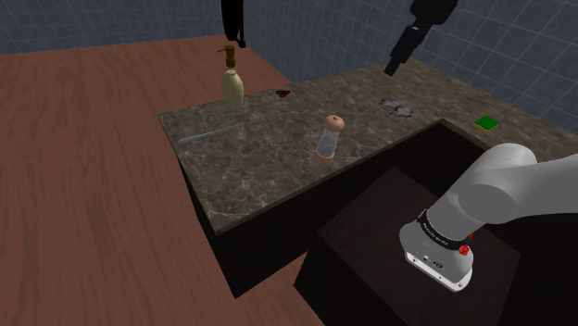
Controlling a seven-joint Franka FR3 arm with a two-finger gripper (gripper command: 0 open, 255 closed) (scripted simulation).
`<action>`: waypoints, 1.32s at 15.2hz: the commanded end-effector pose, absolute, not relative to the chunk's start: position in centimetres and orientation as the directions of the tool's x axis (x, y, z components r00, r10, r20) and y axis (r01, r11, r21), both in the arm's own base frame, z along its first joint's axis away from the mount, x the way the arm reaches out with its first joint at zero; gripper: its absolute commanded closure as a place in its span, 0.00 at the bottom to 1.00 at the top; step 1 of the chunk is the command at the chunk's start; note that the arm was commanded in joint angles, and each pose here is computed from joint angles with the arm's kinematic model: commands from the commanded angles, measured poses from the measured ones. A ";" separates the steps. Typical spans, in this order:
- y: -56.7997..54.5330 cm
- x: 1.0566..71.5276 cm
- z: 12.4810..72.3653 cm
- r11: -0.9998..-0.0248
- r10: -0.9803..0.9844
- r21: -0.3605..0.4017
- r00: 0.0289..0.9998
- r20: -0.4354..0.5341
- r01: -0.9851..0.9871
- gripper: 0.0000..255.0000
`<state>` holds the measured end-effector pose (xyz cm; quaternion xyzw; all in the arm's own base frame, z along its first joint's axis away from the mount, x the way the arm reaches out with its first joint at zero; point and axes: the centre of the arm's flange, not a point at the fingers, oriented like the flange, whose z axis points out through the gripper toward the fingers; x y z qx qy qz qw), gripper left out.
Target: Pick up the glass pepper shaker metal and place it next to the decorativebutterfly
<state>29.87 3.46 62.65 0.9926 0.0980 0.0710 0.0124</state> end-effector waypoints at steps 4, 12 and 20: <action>3.5 31.8 59.1 -0.983 0.186 0.029 0.974 0.129 0.184 0.00; 3.7 36.7 49.6 -0.987 0.159 0.004 0.982 0.103 0.159 0.00; 3.8 39.8 42.4 -0.990 0.142 -0.011 0.986 0.086 0.143 0.00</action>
